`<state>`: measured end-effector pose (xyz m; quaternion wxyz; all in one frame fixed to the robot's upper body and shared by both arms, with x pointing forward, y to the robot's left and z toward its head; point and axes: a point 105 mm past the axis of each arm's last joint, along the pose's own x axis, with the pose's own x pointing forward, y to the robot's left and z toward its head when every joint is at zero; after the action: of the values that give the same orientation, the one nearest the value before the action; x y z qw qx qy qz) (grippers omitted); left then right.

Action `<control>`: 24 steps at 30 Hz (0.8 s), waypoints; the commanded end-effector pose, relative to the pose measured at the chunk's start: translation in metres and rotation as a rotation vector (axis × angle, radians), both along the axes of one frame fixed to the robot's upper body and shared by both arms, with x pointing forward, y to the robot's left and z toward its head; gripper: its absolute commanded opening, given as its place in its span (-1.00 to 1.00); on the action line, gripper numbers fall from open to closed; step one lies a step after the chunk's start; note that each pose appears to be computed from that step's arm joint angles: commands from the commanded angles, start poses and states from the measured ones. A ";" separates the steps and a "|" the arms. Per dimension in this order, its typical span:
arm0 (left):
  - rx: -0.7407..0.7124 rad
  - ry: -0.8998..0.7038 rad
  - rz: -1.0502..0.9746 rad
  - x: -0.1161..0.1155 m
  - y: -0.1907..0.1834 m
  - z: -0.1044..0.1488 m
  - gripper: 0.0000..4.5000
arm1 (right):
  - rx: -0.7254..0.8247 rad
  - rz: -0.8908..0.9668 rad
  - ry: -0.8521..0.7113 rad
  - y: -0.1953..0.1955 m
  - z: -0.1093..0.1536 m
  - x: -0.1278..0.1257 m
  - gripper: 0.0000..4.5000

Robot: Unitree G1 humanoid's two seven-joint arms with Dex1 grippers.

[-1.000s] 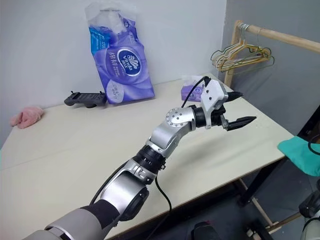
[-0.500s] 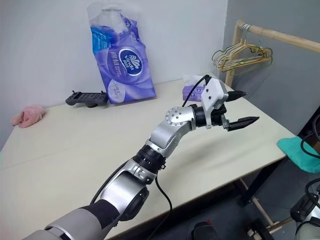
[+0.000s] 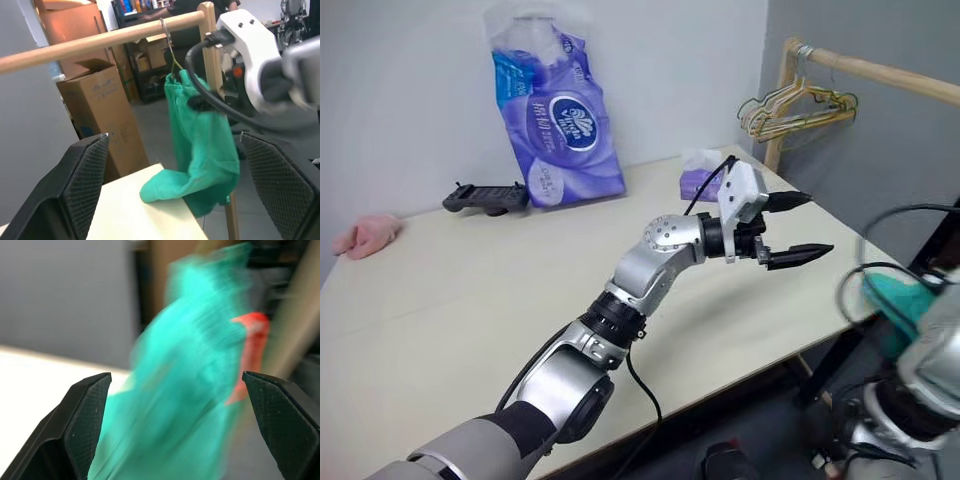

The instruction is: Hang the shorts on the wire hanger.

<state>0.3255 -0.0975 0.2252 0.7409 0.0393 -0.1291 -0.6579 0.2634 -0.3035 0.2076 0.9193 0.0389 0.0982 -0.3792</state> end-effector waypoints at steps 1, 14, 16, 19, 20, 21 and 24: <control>-0.042 0.000 0.115 0.016 0.033 0.009 1.00 | -0.006 0.316 -0.040 0.061 0.003 0.025 0.99; -0.062 0.343 1.138 0.052 0.239 -0.091 1.00 | -0.116 0.999 -0.086 0.170 -0.033 0.098 0.99; -0.066 0.339 1.271 0.041 0.262 -0.097 1.00 | -0.151 1.058 -0.125 0.184 -0.036 0.108 0.99; -0.048 0.323 1.409 0.026 0.289 -0.107 1.00 | -0.192 1.100 -0.146 0.197 -0.046 0.117 0.99; -0.042 0.318 1.441 0.022 0.296 -0.110 1.00 | -0.172 1.105 -0.152 0.201 -0.051 0.120 0.99; -0.039 0.317 1.465 0.019 0.301 -0.112 1.00 | -0.159 1.111 -0.157 0.203 -0.054 0.122 0.99; -0.035 0.325 1.512 0.011 0.312 -0.118 1.00 | -0.157 1.117 -0.162 0.206 -0.062 0.126 0.99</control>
<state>0.3369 0.2142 0.0870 0.9970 -0.0024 0.0715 0.0283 0.3859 -0.0970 0.1298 0.9836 -0.0586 0.0416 0.1651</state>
